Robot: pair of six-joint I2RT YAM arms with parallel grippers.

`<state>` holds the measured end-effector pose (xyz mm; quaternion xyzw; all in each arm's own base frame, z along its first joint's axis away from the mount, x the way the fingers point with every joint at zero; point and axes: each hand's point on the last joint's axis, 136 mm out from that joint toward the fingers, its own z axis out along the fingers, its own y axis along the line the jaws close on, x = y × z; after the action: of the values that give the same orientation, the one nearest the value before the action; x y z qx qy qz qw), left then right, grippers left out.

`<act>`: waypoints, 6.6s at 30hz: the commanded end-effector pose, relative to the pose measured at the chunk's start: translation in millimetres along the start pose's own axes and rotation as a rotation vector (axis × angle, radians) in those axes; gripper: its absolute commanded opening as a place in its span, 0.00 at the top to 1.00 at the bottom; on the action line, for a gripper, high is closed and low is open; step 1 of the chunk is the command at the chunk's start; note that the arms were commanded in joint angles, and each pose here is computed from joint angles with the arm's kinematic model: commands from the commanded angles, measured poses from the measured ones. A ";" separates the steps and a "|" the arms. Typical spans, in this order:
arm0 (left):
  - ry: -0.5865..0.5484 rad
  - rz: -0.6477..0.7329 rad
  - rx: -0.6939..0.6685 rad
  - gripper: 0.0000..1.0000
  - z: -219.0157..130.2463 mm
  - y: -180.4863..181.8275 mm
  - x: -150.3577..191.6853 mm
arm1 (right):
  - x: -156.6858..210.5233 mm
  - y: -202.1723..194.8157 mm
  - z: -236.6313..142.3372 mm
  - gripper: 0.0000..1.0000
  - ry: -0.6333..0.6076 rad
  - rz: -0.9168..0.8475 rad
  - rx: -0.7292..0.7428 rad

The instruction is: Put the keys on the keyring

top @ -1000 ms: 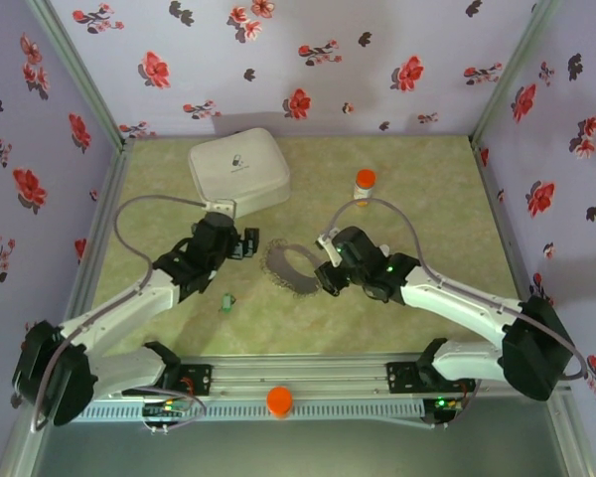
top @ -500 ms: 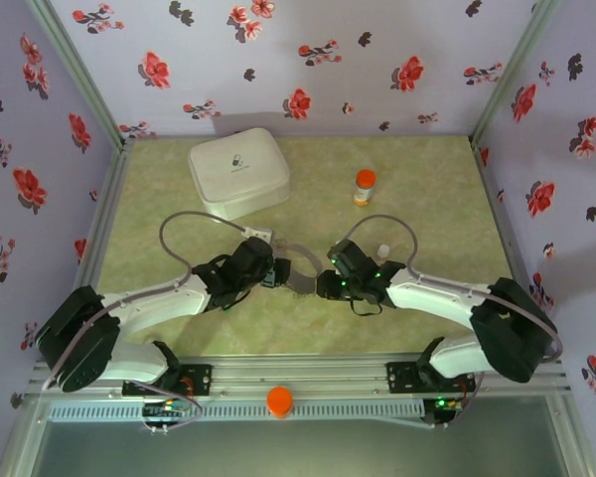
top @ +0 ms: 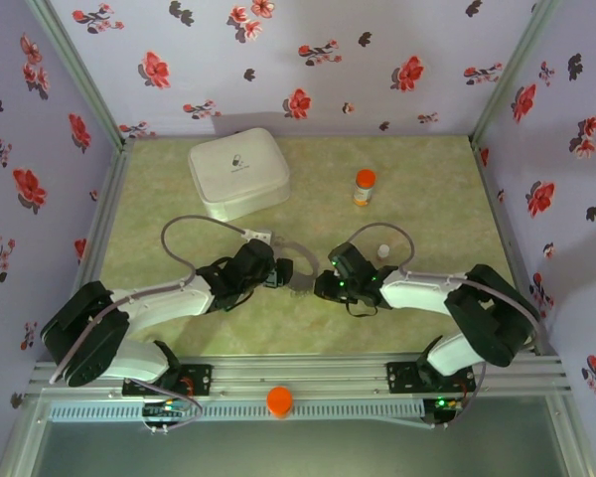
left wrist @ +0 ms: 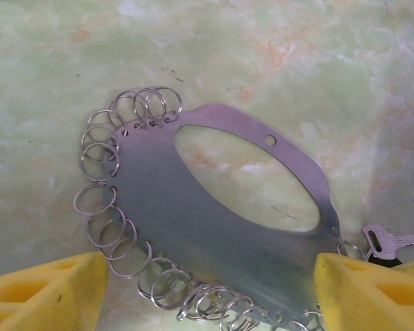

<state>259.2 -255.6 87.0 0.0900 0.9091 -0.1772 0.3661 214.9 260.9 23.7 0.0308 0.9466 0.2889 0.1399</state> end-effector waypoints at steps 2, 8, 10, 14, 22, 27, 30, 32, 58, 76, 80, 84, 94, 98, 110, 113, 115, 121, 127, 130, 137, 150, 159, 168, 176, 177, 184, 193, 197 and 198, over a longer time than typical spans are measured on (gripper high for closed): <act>-0.017 -0.016 0.016 0.21 -3.7 -0.9 1.3 | 1.8 -0.4 3.3 0.78 0.008 0.031 -0.028; -0.023 -0.023 -0.008 0.21 -6.5 7.9 3.1 | 0.7 0.9 -8.7 0.77 0.000 0.019 -0.024; -0.021 -0.038 -0.016 0.21 -7.8 13.7 3.2 | -3.1 0.3 -18.8 0.68 -0.017 0.007 0.001; -0.019 -0.061 -0.035 0.22 -12.5 27.6 2.0 | -11.8 4.3 -36.4 0.63 -0.057 0.020 0.018; -0.026 -0.064 -0.048 0.22 -16.0 37.0 0.8 | -12.9 19.1 -24.0 0.66 -0.032 0.109 -0.055; -0.030 -0.068 -0.041 0.22 -15.0 35.2 -1.2 | -12.9 22.3 -14.5 0.67 -0.014 0.127 -0.069; -0.032 -0.068 -0.039 0.22 -14.1 35.2 -2.1 | -11.9 22.7 -9.6 0.69 -0.004 0.134 -0.074; -0.033 -0.067 -0.039 0.22 -13.7 35.4 -2.7 | -11.8 24.3 -6.9 0.70 0.001 0.137 -0.084; -0.042 -0.070 -0.033 0.22 -15.9 38.5 -9.7 | -9.0 7.8 -11.4 1.00 0.006 0.090 0.004; -0.072 -0.052 -0.028 0.21 -14.2 42.5 -40.0 | 36.9 -60.9 -64.3 1.00 0.215 -0.225 0.367; -0.065 -0.018 -0.028 0.21 -11.3 39.4 -43.8 | 22.6 -49.4 -63.1 1.00 0.184 -0.277 0.354; -0.069 0.003 -0.026 0.21 -11.0 38.3 -45.7 | 22.8 -46.9 -54.6 1.00 0.230 -0.323 0.357; -0.074 0.003 -0.026 0.21 -8.7 39.1 -44.2 | 21.9 -52.7 -42.3 0.85 0.284 -0.372 0.404; -0.077 0.008 -0.023 0.21 -7.8 37.3 -47.0 | 21.4 -51.2 -41.8 0.87 0.286 -0.372 0.402; -0.095 0.099 0.053 0.20 -26.5 18.6 -68.5 | -13.8 4.8 -88.8 1.00 0.110 -0.561 0.253; -0.103 0.161 0.085 0.22 -38.5 8.1 -81.4 | -31.7 42.0 -106.8 1.00 0.012 -0.695 0.139; -0.135 0.207 0.121 0.24 -49.7 1.8 -90.9 | -38.1 68.1 -114.8 1.00 -0.027 -0.805 0.049; -0.185 0.386 0.279 0.34 -88.7 -21.0 -103.0 | -36.9 133.6 -140.0 1.00 -0.139 -1.042 -0.248; -0.276 0.571 0.523 0.45 -116.6 -48.9 -87.2 | -24.2 157.9 -157.8 1.00 -0.212 -1.189 -0.433; -0.371 0.624 0.642 0.53 -130.7 -63.6 -80.4 | -18.2 160.5 -160.1 1.00 -0.207 -1.235 -0.473; -0.513 0.691 0.906 0.69 -152.4 -88.6 -57.0 | -5.2 165.0 -168.6 1.00 -0.254 -1.363 -0.556; -0.426 0.626 1.163 0.75 -155.3 -106.2 -31.4 | 0.2 177.1 -175.3 1.00 -0.303 -1.446 -0.623; -0.426 0.655 1.146 0.77 -150.4 -104.2 -26.6 | 5.2 184.8 -171.8 1.00 -0.292 -1.447 -0.648; -0.466 0.671 1.105 0.86 -150.7 -102.0 -30.9 | 6.0 189.7 -164.5 1.00 -0.279 -1.430 -0.677; -0.515 0.725 1.071 1.00 -154.5 -99.8 -31.9 | 4.9 188.7 -160.4 1.00 -0.270 -1.415 -0.669; -0.521 0.727 1.065 1.00 -155.1 -99.5 -32.4 | 5.4 187.8 -159.7 1.00 -0.267 -1.413 -0.666; -0.548 0.734 0.928 1.00 -148.9 -90.1 -42.4 | 0.2 175.6 -162.7 0.68 -0.312 -1.413 -0.583; -0.547 0.914 0.689 1.00 -143.8 -76.7 -36.9 | -8.2 130.2 -176.3 0.64 -0.425 -1.499 -0.346; -0.578 1.052 0.644 1.00 -146.2 -83.7 -31.7 | 8.2 136.2 -174.2 0.67 -0.374 -1.567 -0.404; -0.588 1.075 0.634 1.00 -146.6 -85.3 -32.1 | 8.9 139.6 -174.6 0.67 -0.379 -1.573 -0.416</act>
<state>158.5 -277.6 212.2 0.5534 0.5411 -0.3083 0.5531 160.0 281.8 241.9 -0.5919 0.5946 0.2754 0.4694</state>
